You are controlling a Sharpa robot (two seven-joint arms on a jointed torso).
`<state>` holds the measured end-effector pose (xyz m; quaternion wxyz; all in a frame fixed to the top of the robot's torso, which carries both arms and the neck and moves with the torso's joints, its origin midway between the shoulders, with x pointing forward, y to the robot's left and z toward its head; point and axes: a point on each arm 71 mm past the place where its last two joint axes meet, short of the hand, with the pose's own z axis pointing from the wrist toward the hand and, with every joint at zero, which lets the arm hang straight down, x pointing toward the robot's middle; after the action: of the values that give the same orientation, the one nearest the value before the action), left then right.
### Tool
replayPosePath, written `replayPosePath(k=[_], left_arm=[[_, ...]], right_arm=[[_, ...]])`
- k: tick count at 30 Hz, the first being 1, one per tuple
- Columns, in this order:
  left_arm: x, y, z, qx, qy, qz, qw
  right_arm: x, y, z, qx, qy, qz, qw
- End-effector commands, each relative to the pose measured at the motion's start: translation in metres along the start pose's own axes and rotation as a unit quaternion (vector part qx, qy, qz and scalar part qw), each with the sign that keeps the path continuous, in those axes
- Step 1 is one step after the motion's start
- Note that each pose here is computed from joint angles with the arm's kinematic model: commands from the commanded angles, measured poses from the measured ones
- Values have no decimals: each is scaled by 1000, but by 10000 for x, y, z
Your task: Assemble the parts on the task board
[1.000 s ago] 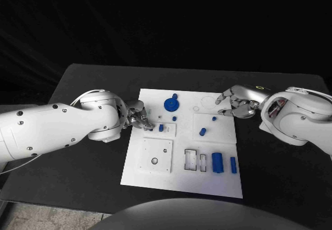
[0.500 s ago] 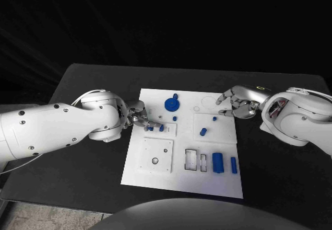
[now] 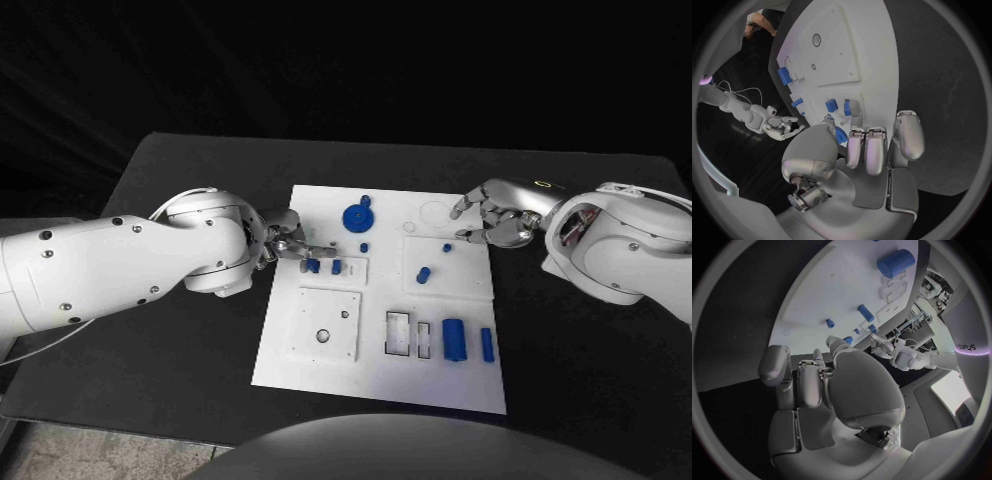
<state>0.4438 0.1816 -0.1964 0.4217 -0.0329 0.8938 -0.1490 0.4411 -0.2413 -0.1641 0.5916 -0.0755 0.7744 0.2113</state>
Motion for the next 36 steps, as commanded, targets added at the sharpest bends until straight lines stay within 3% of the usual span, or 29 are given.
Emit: replayPosePath(k=[1,10,23,28,31,34,36], left_arm=[[18,-29,0,18,-4,-18,1000],[10,-47,-9,26,-14,-27,999],[-8,31,-7,2,-16,-19,1000],[-96,42,-49,3,-50,-6,999],[-290,-50,-117,49,-108,3,993],[-481,-203,-185,135,-168,6,977],[-587,-327,-229,211,-207,14,955]], right_arm=[[11,-6,-1,2,6,-2,1000],[10,-10,-1,2,5,-1,1000],[8,-15,-2,4,2,0,1000],[-1,-11,1,2,-4,1,1000],[-14,2,9,-6,-14,4,1000],[-27,17,17,-14,-24,8,1000],[-37,27,21,-19,-31,12,999]])
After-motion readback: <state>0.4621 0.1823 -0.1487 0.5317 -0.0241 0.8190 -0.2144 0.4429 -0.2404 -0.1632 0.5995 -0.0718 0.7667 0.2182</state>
